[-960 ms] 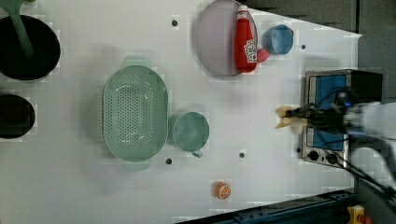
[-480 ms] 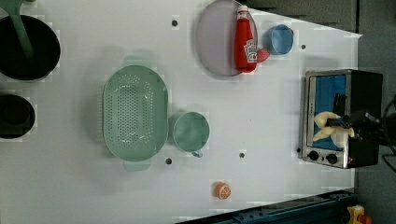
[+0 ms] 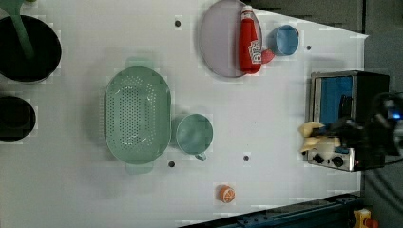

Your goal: Pick Banana and place it in mug.

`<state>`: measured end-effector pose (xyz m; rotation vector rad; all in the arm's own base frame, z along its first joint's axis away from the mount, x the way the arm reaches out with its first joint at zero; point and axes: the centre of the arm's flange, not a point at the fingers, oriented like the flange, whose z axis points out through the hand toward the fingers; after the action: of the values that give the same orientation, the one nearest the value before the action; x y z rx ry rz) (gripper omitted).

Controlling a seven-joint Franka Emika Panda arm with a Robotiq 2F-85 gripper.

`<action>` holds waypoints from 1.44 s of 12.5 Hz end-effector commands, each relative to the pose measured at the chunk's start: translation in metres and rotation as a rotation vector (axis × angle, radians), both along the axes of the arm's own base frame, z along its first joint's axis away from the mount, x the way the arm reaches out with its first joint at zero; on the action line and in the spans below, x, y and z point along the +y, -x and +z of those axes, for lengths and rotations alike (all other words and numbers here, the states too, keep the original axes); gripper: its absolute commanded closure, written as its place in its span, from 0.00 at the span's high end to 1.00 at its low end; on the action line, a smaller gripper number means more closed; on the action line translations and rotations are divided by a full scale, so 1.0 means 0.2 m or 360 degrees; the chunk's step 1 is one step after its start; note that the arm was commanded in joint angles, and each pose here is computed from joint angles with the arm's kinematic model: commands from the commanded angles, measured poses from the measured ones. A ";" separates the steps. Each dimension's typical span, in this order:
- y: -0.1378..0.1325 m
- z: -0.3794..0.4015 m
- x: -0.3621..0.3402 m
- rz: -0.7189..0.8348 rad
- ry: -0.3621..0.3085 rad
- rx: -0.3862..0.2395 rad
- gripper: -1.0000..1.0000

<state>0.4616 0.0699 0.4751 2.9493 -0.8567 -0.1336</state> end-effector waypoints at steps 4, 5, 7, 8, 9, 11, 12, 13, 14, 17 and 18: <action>0.09 -0.16 0.67 -0.0220 -0.0064 0.0026 0.37; 0.07 -0.22 0.74 -0.0251 -0.0078 0.0004 0.37; 0.05 -0.35 0.87 -0.0305 -0.0112 -0.0016 0.37; 0.04 -0.43 0.92 -0.0342 -0.0122 -0.0002 0.37; 0.04 -0.50 0.96 -0.0386 -0.0129 0.0019 0.37; 0.03 -0.66 1.02 -0.0452 -0.0156 0.0046 0.37; 0.02 -0.73 1.03 -0.0461 -0.0173 0.0043 0.37; 0.01 -0.81 1.03 -0.0453 -0.0186 0.0027 0.37; 0.01 -0.88 1.02 -0.0438 -0.0192 0.0000 0.37; 0.02 -1.04 0.97 -0.0396 -0.0155 -0.0047 0.37; 0.02 -1.08 0.96 -0.0404 -0.0159 -0.0053 0.37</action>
<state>0.4524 0.2588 0.2305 2.9250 -1.1669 -0.2353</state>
